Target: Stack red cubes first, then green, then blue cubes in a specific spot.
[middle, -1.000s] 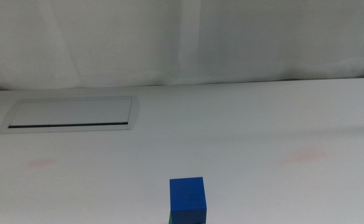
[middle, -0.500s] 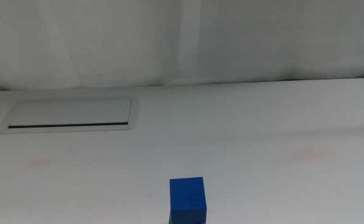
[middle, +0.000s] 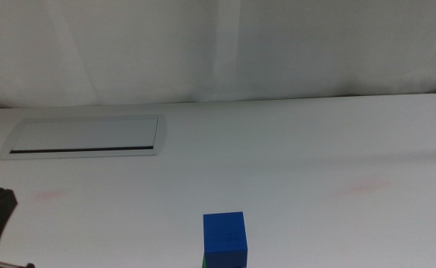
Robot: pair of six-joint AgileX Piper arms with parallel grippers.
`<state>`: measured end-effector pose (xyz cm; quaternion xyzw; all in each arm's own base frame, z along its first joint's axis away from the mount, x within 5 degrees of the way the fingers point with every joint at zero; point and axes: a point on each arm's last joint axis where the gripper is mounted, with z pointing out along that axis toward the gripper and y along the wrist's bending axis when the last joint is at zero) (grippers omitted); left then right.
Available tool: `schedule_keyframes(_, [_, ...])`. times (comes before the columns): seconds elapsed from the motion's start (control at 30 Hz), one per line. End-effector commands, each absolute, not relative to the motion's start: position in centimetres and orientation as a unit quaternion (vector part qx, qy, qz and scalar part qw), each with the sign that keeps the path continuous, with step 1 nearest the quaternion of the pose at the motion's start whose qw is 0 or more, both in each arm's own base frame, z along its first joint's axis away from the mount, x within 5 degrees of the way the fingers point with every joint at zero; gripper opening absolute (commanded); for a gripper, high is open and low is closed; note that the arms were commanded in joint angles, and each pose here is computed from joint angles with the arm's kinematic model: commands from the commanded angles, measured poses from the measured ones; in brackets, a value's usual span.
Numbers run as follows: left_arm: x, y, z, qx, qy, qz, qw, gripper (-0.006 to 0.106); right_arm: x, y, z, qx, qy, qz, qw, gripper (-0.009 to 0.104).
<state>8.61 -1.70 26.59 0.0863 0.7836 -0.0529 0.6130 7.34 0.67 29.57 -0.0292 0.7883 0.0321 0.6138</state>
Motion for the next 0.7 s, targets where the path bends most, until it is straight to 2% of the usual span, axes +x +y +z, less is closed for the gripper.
schedule_keyframes(0.0, [8.8, -2.0, 25.6, 0.089, 0.773, -0.069, 0.624, -0.001, 8.0, 0.7, 28.6, -0.030, 0.772, 0.029, 0.634, -0.003])
schedule_keyframes(0.27, [8.4, -2.0, 20.8, 0.078, 0.808, -0.083, 0.578, -0.001, 8.5, 0.7, 24.8, -0.026, 0.775, 0.031, 0.630, -0.003])
schedule_keyframes(0.4, [8.3, -2.3, 19.6, 0.084, 0.797, -0.099, 0.589, -0.001, 8.5, 0.7, 23.1, -0.026, 0.791, 0.030, 0.611, -0.003])
schedule_keyframes(0.67, [8.0, -2.3, 18.0, 0.088, 0.805, -0.101, 0.578, -0.001, 8.3, 0.7, 21.0, -0.035, 0.806, 0.021, 0.591, -0.003])
